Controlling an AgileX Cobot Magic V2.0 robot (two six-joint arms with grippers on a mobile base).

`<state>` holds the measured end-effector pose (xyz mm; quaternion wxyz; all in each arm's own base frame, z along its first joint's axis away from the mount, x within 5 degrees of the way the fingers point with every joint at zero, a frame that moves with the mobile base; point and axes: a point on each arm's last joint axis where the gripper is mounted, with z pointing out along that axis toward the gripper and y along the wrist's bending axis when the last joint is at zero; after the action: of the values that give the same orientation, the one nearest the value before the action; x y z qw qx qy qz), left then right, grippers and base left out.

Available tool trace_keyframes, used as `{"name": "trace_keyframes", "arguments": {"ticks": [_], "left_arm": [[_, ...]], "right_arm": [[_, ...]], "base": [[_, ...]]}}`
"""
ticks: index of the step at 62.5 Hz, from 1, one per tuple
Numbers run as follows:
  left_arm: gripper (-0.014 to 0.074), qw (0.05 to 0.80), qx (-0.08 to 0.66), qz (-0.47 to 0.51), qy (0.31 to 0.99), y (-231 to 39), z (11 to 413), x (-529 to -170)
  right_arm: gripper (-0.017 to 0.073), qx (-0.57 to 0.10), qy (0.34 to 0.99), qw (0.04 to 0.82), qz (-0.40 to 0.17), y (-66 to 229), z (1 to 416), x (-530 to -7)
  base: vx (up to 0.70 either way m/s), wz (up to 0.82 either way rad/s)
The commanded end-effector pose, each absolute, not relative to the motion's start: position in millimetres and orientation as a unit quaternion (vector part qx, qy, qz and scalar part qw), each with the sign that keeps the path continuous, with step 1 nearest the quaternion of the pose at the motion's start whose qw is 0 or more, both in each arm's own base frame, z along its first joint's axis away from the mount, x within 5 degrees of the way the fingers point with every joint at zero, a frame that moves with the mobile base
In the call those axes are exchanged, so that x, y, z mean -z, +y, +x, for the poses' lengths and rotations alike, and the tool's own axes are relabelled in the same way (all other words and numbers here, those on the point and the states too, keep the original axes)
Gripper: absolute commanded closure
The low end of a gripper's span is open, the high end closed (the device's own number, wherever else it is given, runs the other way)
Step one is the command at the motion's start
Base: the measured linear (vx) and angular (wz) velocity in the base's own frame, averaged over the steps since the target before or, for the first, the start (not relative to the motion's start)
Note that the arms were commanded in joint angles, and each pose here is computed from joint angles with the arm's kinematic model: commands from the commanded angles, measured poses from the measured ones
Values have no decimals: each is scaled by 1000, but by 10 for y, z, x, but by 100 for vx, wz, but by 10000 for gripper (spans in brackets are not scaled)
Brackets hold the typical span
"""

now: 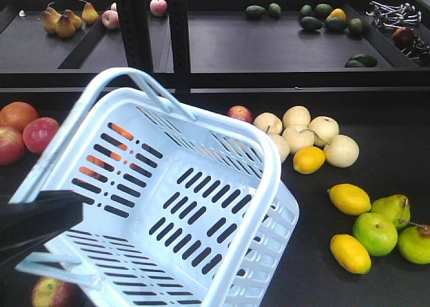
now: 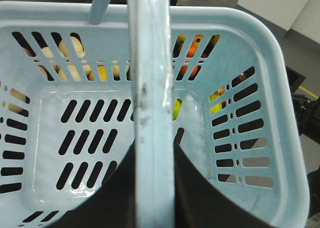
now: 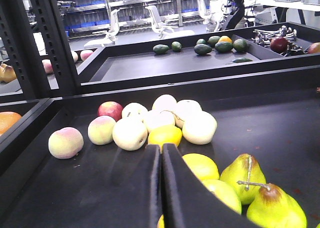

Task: Pick three apples into basket with both arms
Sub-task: 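Hold the basket up with the left gripper while backing away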

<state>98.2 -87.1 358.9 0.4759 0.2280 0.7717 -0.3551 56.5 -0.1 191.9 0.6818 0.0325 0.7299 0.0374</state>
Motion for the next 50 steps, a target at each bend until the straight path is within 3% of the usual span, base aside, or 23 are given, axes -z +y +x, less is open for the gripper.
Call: {"name": "trace_keyframes", "arguments": {"ticks": [1,50], "left_arm": [[602,525,377,186,740,-817,918,-3728],[601,513,382,197,742,-818,859,-3688]], "right_arm": [[565,-35,704,709,20,8,563,-1950],[565,-35,704,709,20,8,563,-1950]], "base": [[0,0],[0,0]]}}
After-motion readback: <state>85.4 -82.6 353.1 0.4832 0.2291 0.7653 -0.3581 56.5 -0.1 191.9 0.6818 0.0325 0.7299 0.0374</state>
